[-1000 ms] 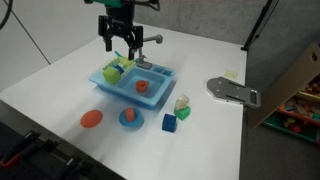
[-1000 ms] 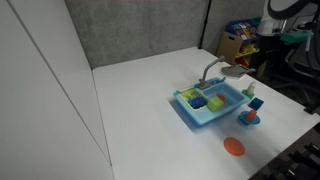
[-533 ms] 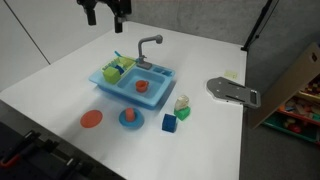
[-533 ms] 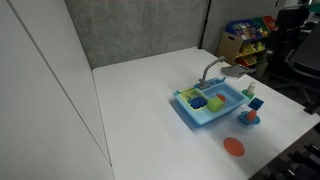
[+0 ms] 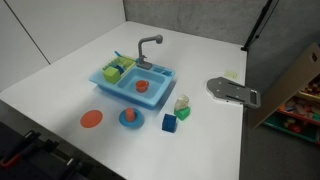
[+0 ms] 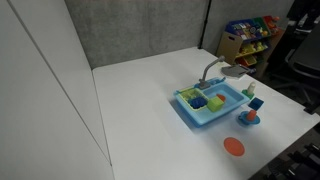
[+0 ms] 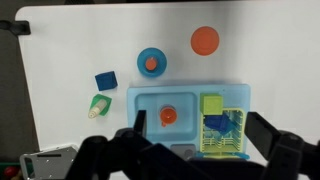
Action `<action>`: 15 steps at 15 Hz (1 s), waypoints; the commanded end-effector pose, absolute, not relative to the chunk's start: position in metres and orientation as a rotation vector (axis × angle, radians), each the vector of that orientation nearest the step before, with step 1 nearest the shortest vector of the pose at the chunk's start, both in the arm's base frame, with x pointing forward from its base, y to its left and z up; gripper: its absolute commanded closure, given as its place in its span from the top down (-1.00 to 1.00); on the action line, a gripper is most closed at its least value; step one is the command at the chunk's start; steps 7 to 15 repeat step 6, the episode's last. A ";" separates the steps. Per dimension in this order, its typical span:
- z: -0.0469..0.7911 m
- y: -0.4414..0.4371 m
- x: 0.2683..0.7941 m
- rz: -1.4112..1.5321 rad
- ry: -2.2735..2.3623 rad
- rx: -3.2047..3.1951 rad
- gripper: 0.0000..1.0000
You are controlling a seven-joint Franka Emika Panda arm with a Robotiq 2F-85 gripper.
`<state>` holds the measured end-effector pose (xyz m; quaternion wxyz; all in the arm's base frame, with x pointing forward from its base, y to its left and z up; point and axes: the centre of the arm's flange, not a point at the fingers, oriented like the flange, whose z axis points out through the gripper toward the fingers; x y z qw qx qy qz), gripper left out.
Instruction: Pick up the orange mug and put it in the sink
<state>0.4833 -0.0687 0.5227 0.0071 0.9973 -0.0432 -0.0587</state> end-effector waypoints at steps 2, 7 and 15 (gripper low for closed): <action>0.536 -0.065 0.477 -0.154 -0.140 3.116 1.00; 0.535 -0.064 0.476 -0.161 -0.139 3.116 1.00; 0.535 -0.064 0.476 -0.161 -0.139 3.116 1.00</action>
